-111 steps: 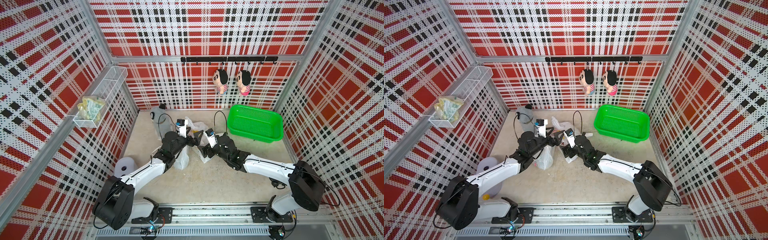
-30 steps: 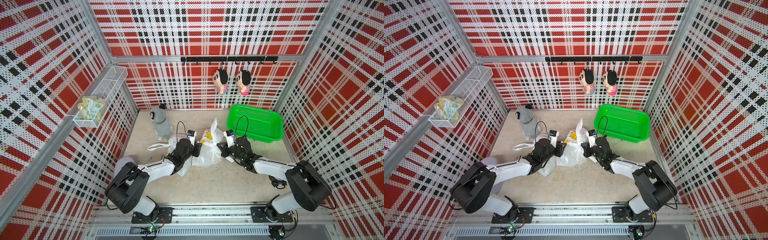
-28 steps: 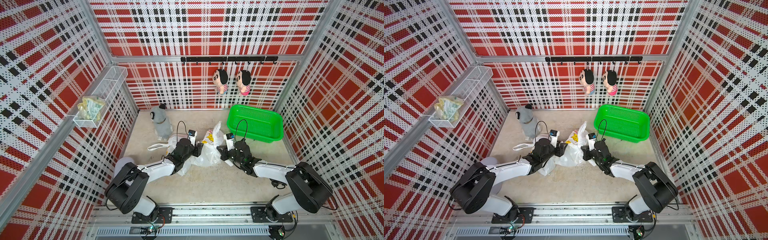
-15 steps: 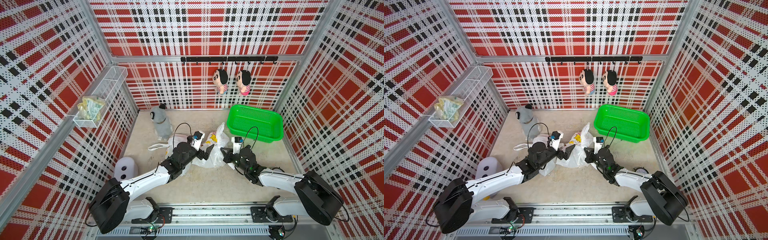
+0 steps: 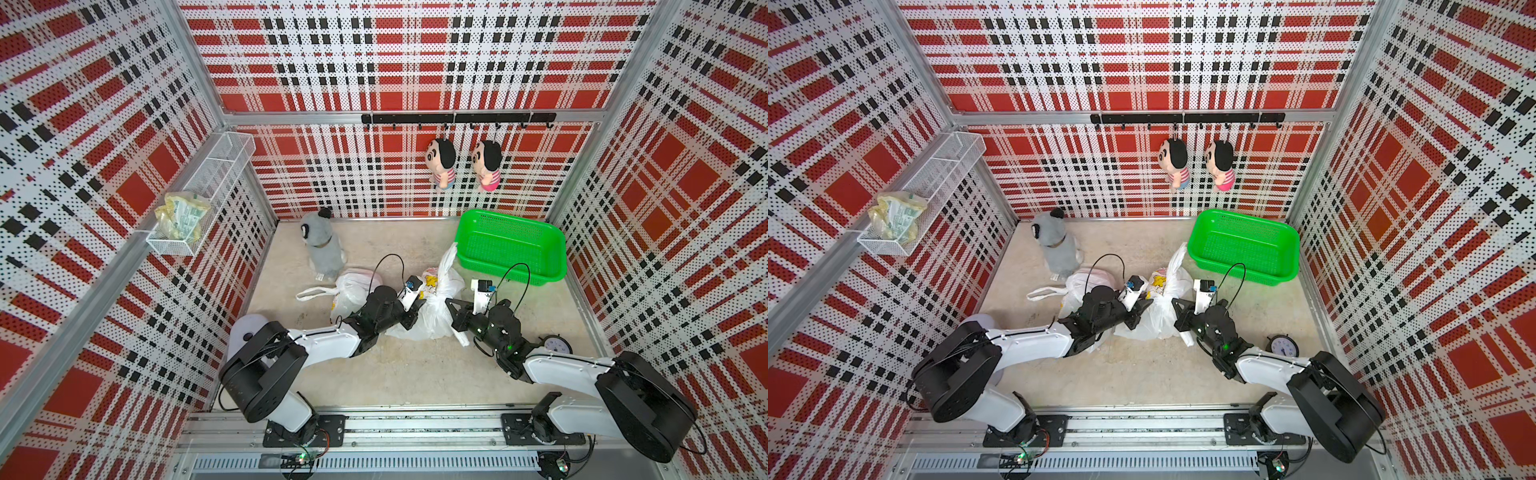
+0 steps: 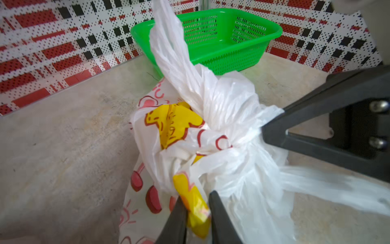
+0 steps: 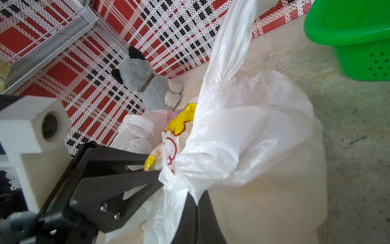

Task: Untie the knot of a plastic bag & take out the apple
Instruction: Untie the plastic bag at the center of the board.

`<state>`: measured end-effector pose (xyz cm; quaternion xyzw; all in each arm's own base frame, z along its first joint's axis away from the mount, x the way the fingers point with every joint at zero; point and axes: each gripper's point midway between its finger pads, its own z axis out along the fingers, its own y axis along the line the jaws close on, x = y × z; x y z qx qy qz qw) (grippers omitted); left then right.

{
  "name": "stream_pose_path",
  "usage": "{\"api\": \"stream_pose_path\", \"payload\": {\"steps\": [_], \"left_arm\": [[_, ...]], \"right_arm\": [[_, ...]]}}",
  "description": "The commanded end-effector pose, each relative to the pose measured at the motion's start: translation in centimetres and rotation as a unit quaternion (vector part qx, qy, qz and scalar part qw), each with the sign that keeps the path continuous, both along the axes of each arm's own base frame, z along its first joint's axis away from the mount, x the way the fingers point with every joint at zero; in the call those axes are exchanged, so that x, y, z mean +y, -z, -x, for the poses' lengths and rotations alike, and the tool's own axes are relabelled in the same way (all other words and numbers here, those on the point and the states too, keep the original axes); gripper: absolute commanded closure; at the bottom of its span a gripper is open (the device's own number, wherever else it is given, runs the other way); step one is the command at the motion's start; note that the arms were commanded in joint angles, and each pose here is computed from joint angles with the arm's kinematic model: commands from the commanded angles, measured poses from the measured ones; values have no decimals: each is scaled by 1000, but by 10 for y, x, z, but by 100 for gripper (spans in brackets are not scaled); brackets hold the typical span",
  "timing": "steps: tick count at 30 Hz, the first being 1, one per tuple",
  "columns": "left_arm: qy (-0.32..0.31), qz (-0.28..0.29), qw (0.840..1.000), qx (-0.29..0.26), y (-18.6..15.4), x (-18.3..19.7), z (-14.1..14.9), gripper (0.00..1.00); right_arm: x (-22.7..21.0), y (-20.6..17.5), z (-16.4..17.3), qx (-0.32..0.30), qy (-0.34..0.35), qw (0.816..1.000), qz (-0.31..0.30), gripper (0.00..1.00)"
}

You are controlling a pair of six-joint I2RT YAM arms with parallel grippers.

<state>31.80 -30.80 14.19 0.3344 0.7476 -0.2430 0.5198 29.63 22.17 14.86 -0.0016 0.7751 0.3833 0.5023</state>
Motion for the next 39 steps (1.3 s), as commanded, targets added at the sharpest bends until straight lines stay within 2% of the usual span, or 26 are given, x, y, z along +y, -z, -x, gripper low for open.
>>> {"api": "stream_pose_path", "payload": {"steps": [1,11,17,18,21,22,24,25,26,27,29,32,36,39], "left_arm": [[7,51,998,-29,-32,1,-4,98],[-27,86,996,-14,-33,27,-15,100],[-57,105,993,-12,-33,43,-21,100],[-59,107,992,-12,-33,43,-20,100],[-51,106,993,-14,-33,41,-18,100],[-49,105,993,-14,-33,39,-17,100],[-42,104,994,-14,-32,37,-15,100],[-39,103,994,-16,-34,36,-14,94],[-36,100,994,-19,-34,35,-12,82],[-33,97,994,-23,-36,34,-10,76],[-31,87,995,-44,-46,33,-6,52],[-31,60,995,-76,-58,28,1,31],[-12,21,995,-97,-61,14,9,19],[11,-7,996,-93,-51,3,11,17]], "right_arm": [[-13,-5,-1,-8,28,1000,-6,100],[-59,6,-1,4,105,993,52,100],[-113,30,-4,44,197,976,78,100],[-111,27,-3,35,188,978,81,100],[-77,12,2,-3,87,992,88,100],[-68,8,4,-16,57,993,105,96],[-57,0,6,-34,22,990,135,80],[-54,-4,8,-43,8,988,151,72],[-54,-8,9,-50,1,985,165,64],[-55,-14,10,-57,0,983,176,56],[-56,-24,12,-76,-8,977,200,41],[-56,-34,10,-91,-19,968,235,31],[-42,-36,5,-98,-62,958,264,27],[-29,-32,1,-100,-100,949,282,23]]}}
